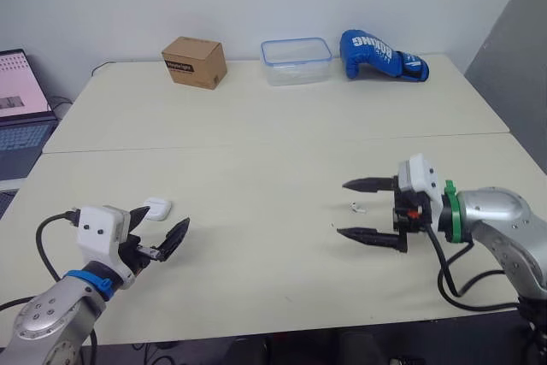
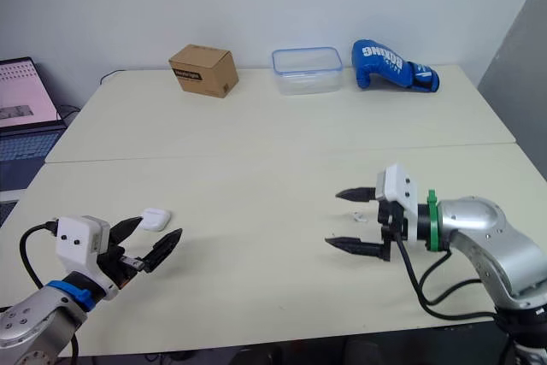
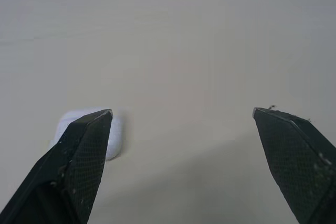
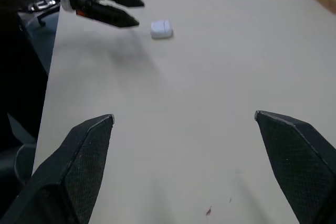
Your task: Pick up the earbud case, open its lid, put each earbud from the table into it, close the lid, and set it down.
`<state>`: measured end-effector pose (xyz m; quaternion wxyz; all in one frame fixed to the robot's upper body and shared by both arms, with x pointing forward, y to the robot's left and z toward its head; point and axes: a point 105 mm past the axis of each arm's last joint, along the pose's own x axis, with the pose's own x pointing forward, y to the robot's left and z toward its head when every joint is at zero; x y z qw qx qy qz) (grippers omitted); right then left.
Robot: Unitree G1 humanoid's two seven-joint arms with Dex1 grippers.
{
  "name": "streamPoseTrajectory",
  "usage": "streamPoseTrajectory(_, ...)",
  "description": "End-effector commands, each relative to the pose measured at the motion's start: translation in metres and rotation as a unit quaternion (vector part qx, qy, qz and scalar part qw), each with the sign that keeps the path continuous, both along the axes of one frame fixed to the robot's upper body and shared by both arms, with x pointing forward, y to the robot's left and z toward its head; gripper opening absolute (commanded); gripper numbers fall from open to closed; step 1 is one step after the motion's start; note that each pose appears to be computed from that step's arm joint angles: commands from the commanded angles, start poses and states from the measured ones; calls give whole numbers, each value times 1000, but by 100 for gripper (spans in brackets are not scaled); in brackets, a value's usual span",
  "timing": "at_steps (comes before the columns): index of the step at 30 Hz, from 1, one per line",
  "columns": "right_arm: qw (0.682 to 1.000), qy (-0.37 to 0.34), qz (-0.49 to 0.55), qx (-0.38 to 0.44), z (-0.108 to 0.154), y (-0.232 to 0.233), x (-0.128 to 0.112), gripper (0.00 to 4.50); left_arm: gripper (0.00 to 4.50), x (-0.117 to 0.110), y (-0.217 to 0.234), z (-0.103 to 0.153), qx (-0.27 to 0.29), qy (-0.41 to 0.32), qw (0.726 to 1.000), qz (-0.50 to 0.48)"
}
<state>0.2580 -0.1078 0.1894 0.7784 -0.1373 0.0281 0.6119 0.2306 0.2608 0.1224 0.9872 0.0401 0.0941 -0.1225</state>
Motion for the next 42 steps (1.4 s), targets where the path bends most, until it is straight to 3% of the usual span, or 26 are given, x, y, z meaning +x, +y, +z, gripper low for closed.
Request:
streamPoseTrajectory(1,999,-18,21,31,19,4,1,450,448,3,16,7,7,-9,1000,16)
streamPoseTrajectory(17,998,-7,55,12,13,18,-14,450,448,31,49,-14,28,16,999,29)
streamPoseTrajectory(27,999,-8,47,8,14,19,-14,450,448,54,32,-41,29,36,999,6)
streamPoseTrajectory(42,999,-1,38,5,6,14,-14,450,448,51,37,-54,50,46,998,-6)
